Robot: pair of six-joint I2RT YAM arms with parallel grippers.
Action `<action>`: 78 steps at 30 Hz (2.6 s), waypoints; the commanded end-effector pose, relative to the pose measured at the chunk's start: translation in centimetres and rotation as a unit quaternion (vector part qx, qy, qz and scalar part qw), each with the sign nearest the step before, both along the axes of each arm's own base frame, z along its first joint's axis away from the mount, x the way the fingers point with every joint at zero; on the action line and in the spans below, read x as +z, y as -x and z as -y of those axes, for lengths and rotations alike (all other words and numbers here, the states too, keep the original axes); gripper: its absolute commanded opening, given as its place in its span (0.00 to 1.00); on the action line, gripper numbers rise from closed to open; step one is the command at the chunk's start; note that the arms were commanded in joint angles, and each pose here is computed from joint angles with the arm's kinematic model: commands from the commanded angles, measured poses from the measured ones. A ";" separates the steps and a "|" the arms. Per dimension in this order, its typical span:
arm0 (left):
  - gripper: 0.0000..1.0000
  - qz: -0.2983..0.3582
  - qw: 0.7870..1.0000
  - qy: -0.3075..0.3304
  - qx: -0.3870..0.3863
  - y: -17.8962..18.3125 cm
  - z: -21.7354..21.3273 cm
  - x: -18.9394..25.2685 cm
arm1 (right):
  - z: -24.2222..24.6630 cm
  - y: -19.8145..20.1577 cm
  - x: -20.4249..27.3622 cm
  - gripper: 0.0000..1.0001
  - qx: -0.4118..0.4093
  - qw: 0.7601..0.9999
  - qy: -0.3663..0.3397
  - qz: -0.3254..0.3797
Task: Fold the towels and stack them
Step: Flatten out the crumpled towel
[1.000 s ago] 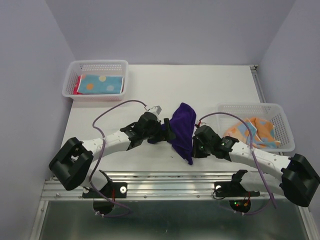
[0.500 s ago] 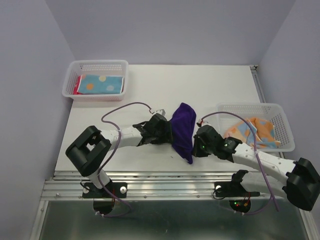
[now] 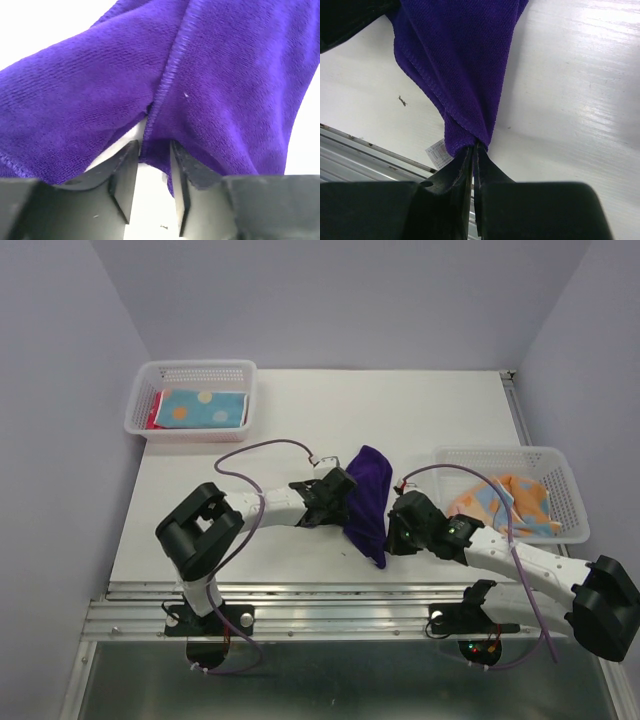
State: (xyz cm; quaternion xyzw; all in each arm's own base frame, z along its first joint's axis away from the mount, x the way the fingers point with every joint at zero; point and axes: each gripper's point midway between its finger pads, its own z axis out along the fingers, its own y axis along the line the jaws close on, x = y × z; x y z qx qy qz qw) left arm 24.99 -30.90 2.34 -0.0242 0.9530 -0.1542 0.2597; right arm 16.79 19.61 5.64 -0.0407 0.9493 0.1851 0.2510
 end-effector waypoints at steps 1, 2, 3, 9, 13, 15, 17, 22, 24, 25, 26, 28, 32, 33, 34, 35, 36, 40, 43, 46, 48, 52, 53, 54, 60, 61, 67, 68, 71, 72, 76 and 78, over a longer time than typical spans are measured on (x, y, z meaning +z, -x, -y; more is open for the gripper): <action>0.39 -0.035 0.995 -0.087 0.030 1.4 -3.6 -3.3 | 0.3 -0.3 0.0 0.08 -0.004 1.000 0.002 0.012; 0.32 -0.040 0.995 -0.091 0.031 1.5 -3.6 -3.7 | 0.2 -0.3 0.0 0.08 -0.004 1.000 0.003 0.014; 0.14 -0.048 0.994 -0.093 0.029 1.7 -3.5 -4.3 | 0.2 -0.4 -0.1 0.08 -0.003 1.000 0.006 0.013; 0.00 -0.029 0.996 -0.077 0.029 1.4 -3.1 -2.9 | 0.2 -0.7 0.2 0.08 -0.004 1.000 0.008 0.017; 0.00 0.020 0.999 -0.037 0.022 0.6 -2.7 0.2 | 0.2 -1.2 1.2 0.07 -0.002 0.999 0.012 0.032; 0.00 0.052 0.999 0.000 0.016 0.1 -2.0 3.0 | 0.2 -1.9 2.3 0.07 -0.004 0.999 0.013 0.048; 0.00 0.079 0.997 0.026 0.004 -0.3 -1.5 5.3 | -0.5 -2.6 4.3 0.06 0.003 0.998 0.005 0.066; 0.00 0.186 0.975 0.119 0.000 -1.3 -1.3 15.3 | -1.4 -4.3 9.6 0.05 0.021 0.991 -0.015 0.130; 0.00 0.236 0.960 0.153 0.017 -1.6 -2.4 19.8 | -1.8 -5.3 13.0 0.05 0.026 0.984 -0.028 0.172; 0.00 0.259 0.952 0.163 0.018 -1.8 -2.7 21.9 | -2.0 -5.8 14.6 0.04 0.025 0.981 -0.032 0.188; 0.00 0.276 0.946 0.171 0.021 -1.9 -3.0 23.5 | -2.0 -6.1 15.9 0.04 0.025 0.979 -0.034 0.200; 0.00 0.324 0.926 0.190 0.035 -2.4 -4.2 28.5 | -2.3 -7.3 20.4 0.04 0.028 0.967 -0.043 0.250; 0.00 0.403 0.890 0.203 0.063 -2.8 -6.8 37.0 | -3.3 -8.6 28.2 0.04 0.064 0.941 -0.052 0.329; 0.00 0.420 0.881 0.205 0.074 -2.8 -7.6 38.9 | -4.3 -8.3 29.3 0.04 0.116 0.929 -0.046 0.347; 0.00 0.445 0.867 0.213 0.077 -2.5 -8.4 42.0 | -5.0 -8.5 31.9 0.04 0.134 0.918 -0.055 0.369; 0.00 0.456 0.860 0.217 0.079 -2.3 -8.9 43.5 | -5.7 -8.4 32.9 0.04 0.168 0.908 -0.049 0.382; 0.00 0.465 0.854 0.220 0.079 -2.1 -9.3 44.8 | -6.1 -8.3 33.8 0.04 0.185 0.902 -0.049 0.388; 0.00 0.502 0.826 0.250 0.050 -0.2 -10.1 50.5 | -7.4 -7.1 40.3 0.03 0.251 0.855 -0.073 0.447; 0.00 0.532 0.795 0.293 0.009 2.5 -10.8 55.3 | -8.4 -4.5 45.1 0.03 0.319 0.810 -0.110 0.480; 0.00 0.548 0.765 0.335 -0.048 5.8 -11.2 58.1 | -8.9 -1.0 48.9 0.02 0.387 0.759 -0.155 0.500; 0.00 0.557 0.742 0.363 -0.082 8.1 -11.6 59.8 | -9.1 1.2 50.2 0.03 0.423 0.730 -0.189 0.502; 0.00 0.564 0.713 0.398 -0.124 11.2 -12.4 61.6 | -8.6 5.5 52.8 0.03 0.475 0.669 -0.251 0.513; 0.00 0.561 0.711 0.406 -0.125 11.5 -12.5 61.9 | -8.4 6.2 53.3 0.03 0.481 0.657 -0.261 0.519; 0.00 0.557 0.704 0.413 -0.155 12.5 -11.8 61.9 | -8.4 6.8 53.5 0.03 0.488 0.651 -0.272 0.514; 0.00 0.551 0.723 0.400 -0.115 10.7 -12.0 60.5 | -9.2 4.3 51.9 0.03 0.455 0.688 -0.251 0.507; 0.00 0.542 0.738 0.388 -0.102 9.6 -11.6 58.9 | -9.4 3.4 51.2 0.03 0.445 0.698 -0.240 0.507; 0.00 0.513 0.798 0.307 0.077 3.1 -14.2 51.0 | -10.7 -7.2 43.7 0.03 0.320 0.812 -0.094 0.480; 0.00 0.501 0.816 0.273 0.093 1.6 -13.9 48.0 | -11.0 -8.6 42.3 0.02 0.312 0.822 -0.071 0.472; 0.00 0.481 0.835 0.218 0.157 -3.5 -15.2 43.3 | -11.9 -13.7 37.4 0.01 0.298 0.847 -0.015 0.439; 0.00 0.461 0.850 0.224 0.119 -5.3 -13.5 41.5 | -11.4 -15.4 36.1 0.01 0.304 0.850 -0.012 0.430; 0.00 0.397 0.887 0.196 0.129 -12.0 -13.8 32.5 | -11.7 -20.1 27.8 0.02 0.360 0.856 0.007 0.372; 0.00 0.372 0.900 0.190 0.122 -13.6 -13.3 28.2 | -12.1 -21.5 21.6 0.05 0.408 0.847 0.038 0.338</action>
